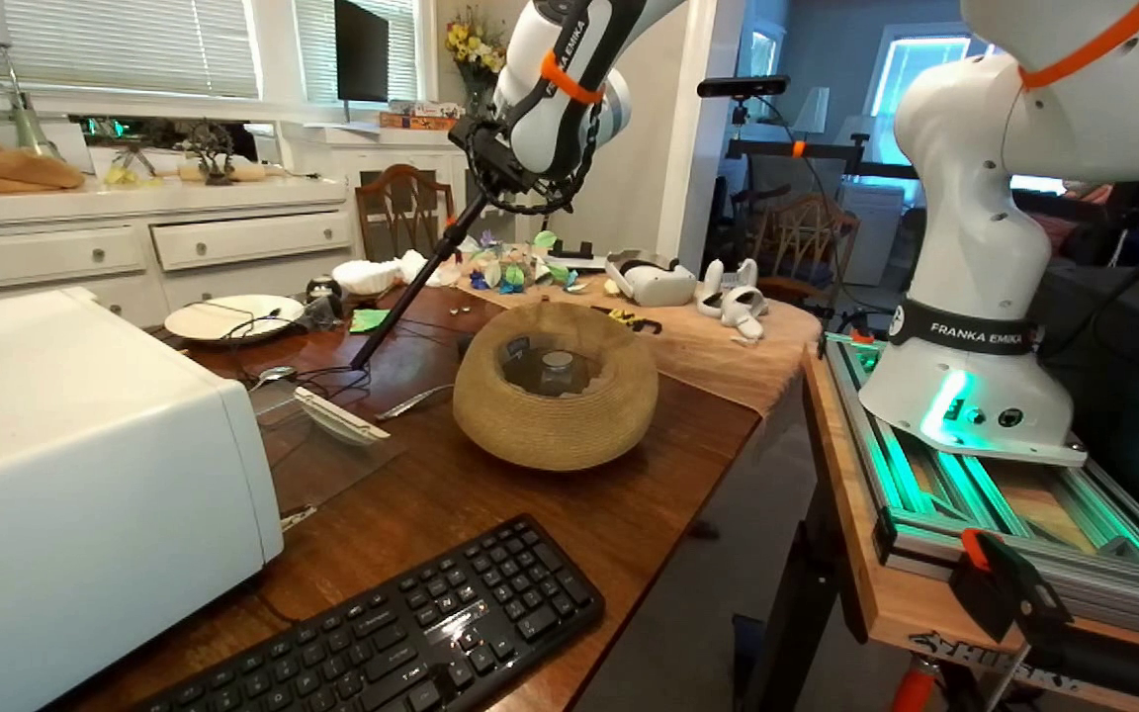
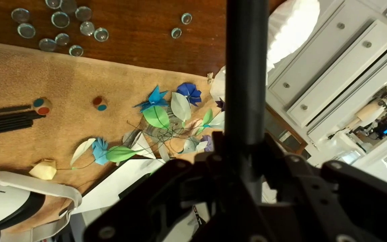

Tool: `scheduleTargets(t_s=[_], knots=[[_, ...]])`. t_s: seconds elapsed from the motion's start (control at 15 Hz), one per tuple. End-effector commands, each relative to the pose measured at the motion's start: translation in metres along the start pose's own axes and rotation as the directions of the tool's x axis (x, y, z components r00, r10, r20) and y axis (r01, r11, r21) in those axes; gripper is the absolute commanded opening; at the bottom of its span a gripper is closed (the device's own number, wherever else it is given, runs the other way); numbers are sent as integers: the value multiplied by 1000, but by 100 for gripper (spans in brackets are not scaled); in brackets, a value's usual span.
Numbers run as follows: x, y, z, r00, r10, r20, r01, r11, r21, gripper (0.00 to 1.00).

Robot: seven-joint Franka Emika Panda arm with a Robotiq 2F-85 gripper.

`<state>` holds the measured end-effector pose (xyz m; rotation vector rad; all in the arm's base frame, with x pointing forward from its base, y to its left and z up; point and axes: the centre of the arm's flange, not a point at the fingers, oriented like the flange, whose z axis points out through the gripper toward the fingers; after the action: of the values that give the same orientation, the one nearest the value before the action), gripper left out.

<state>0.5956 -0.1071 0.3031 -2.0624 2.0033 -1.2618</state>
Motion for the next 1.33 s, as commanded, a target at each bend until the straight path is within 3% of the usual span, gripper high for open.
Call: scheduleTargets(t_s=[0.0, 0.27, 0.4, 0.6, 0.8, 1.0, 1.2, 1.27], knots=[[-8, 4, 0, 996, 44, 78, -46, 999, 19, 7], [-3, 17, 20, 988, 77, 134, -78, 997, 7, 7], [15, 28, 35, 984, 96, 149, -93, 995, -22, 7], [39, 39, 52, 967, 135, 217, -137, 991, -6, 7], [60, 37, 57, 935, 218, 279, -238, 971, 38, 7], [60, 27, 60, 912, 229, 341, -255, 966, 33, 7], [65, 28, 63, 902, 252, 350, -277, 961, 24, 7], [52, 16, 42, 909, 253, 332, -276, 961, 25, 29]])
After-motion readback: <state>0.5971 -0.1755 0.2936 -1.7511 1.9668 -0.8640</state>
